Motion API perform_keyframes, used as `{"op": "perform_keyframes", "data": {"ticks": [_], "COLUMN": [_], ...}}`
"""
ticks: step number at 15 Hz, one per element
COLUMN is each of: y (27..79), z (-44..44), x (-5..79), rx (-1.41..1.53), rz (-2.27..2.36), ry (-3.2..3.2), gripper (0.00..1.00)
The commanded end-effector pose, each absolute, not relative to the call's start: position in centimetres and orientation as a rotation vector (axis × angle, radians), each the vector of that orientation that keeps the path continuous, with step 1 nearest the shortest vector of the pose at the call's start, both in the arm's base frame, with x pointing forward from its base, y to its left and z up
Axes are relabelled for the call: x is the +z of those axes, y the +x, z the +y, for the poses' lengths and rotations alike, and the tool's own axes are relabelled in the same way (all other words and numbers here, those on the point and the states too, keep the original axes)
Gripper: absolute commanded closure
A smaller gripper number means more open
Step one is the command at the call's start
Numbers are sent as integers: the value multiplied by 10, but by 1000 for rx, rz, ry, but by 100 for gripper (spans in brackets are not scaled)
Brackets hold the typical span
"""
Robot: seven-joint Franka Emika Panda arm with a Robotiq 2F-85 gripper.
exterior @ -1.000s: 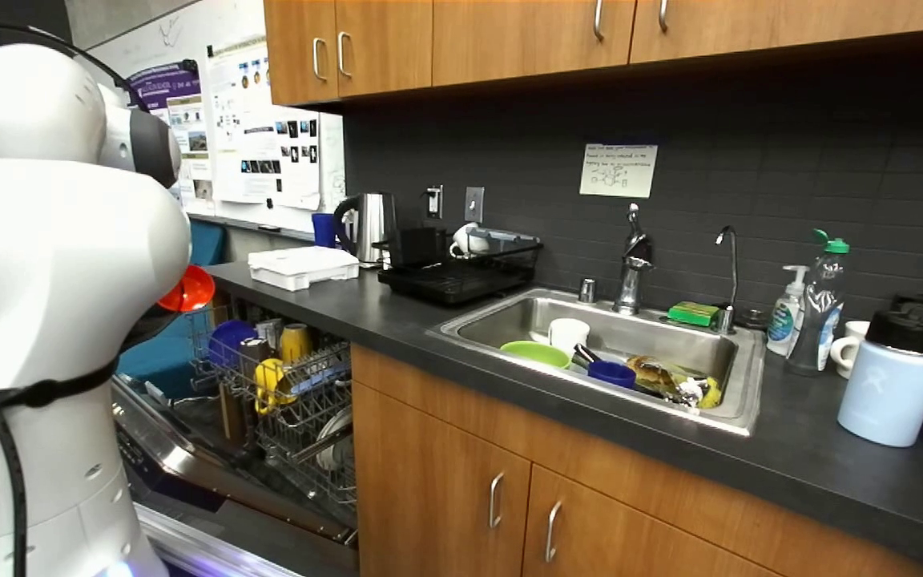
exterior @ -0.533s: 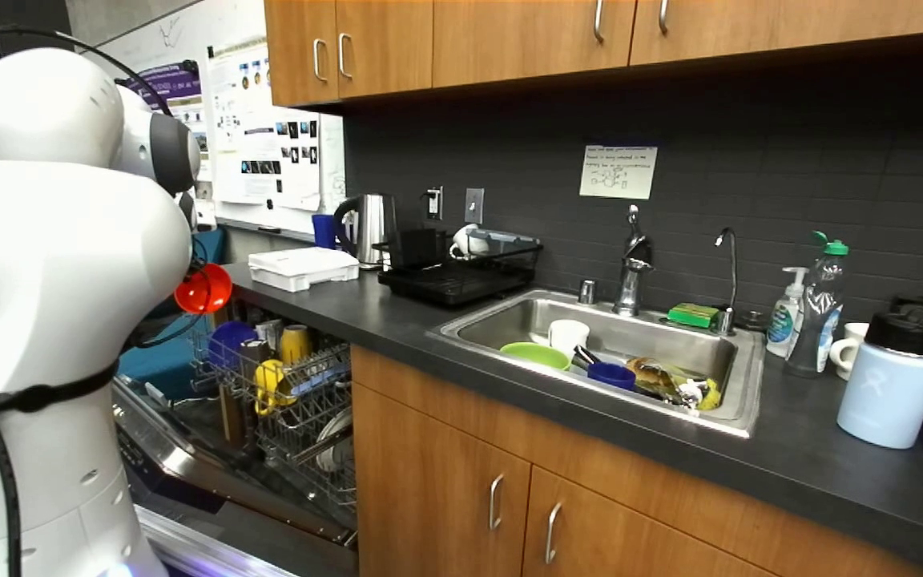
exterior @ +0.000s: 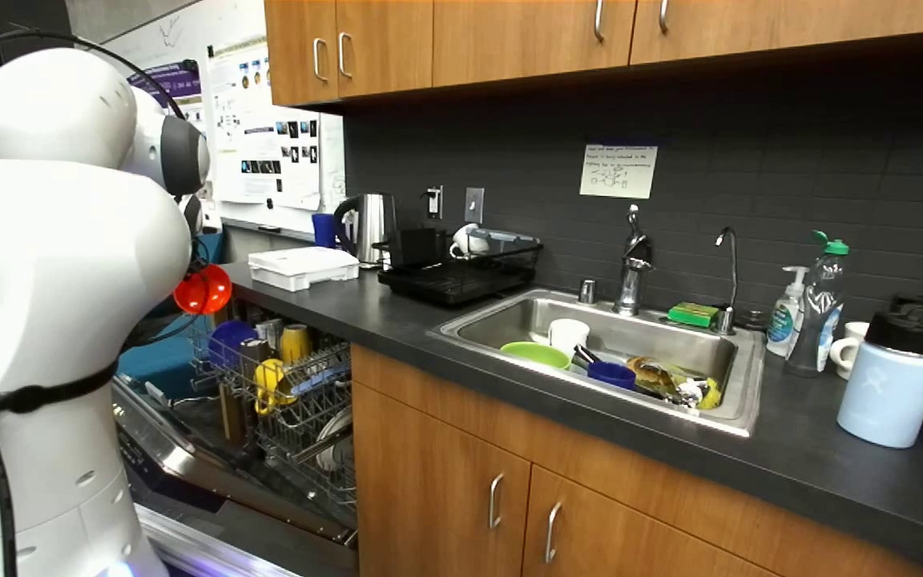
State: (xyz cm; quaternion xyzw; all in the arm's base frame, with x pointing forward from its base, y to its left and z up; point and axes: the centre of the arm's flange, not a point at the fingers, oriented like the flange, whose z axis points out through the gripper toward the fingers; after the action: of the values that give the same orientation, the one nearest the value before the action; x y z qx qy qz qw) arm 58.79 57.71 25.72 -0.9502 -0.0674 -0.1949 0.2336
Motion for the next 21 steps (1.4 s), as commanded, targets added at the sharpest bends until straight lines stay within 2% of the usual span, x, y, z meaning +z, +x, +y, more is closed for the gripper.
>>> {"op": "perform_keyframes", "data": {"ticks": [1,9,14,21], "y": [594,609,600,515], "z": [537,491,476,493], "x": [284,302,299,277], "rx": [-475,-369,-277,51], "rz": [-173,-273,-316,-736], "ry": [-2464,-2348,-2339,-2311], "gripper": [99,99,99,99]}}
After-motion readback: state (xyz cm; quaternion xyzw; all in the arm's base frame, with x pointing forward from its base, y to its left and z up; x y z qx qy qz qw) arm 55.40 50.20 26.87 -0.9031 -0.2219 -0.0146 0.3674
